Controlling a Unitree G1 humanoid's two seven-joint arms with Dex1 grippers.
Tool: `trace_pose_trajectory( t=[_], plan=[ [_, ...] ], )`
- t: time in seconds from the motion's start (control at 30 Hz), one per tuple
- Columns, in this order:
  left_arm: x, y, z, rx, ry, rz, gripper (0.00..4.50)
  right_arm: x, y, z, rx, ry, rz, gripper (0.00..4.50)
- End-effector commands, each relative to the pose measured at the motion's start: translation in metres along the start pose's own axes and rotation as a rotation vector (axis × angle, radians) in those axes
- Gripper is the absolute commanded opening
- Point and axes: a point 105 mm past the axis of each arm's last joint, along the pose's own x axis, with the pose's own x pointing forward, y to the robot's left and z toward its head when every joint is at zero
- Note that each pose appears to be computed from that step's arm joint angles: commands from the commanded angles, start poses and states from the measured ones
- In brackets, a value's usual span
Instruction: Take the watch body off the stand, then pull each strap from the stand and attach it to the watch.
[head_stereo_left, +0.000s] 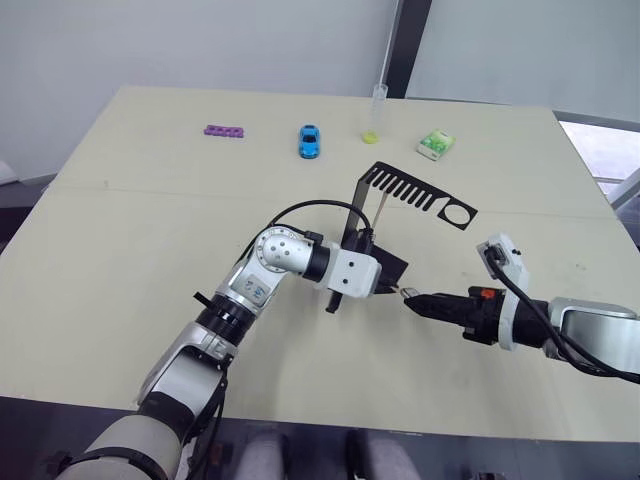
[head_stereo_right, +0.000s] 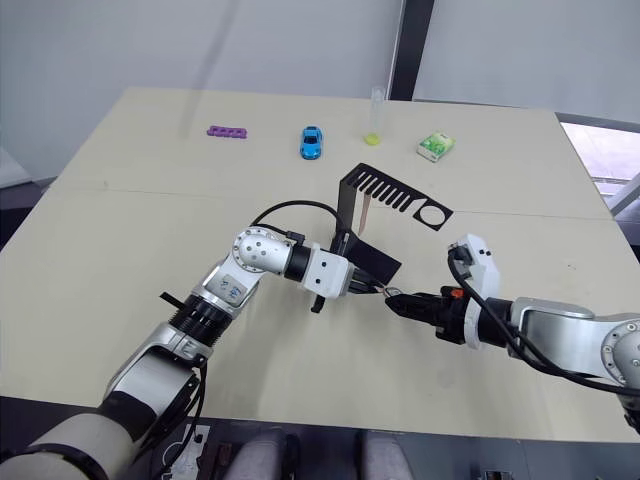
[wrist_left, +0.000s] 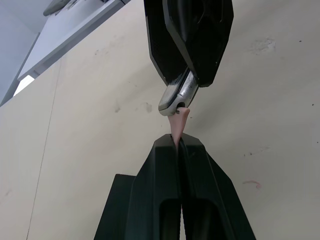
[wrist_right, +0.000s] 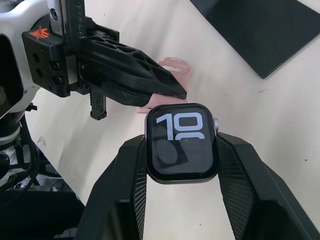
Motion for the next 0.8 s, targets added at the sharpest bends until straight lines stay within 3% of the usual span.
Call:
trace_pose_trajectory(
  t=[0.03,0.8],
  plan=[
    [0.0070,0.0128,0.0199,0.066,-0.048,0.020,0.00,0.0021,0.0232,0.0010,-0.039,-0.009,0.099,1.50],
    [0.0074,0.0147,0.0205,0.071,-0.049,0.021,0.00,0.0056,0.0281,0.0024,-0.049,-0.015,0.113,1.50]
  ],
)
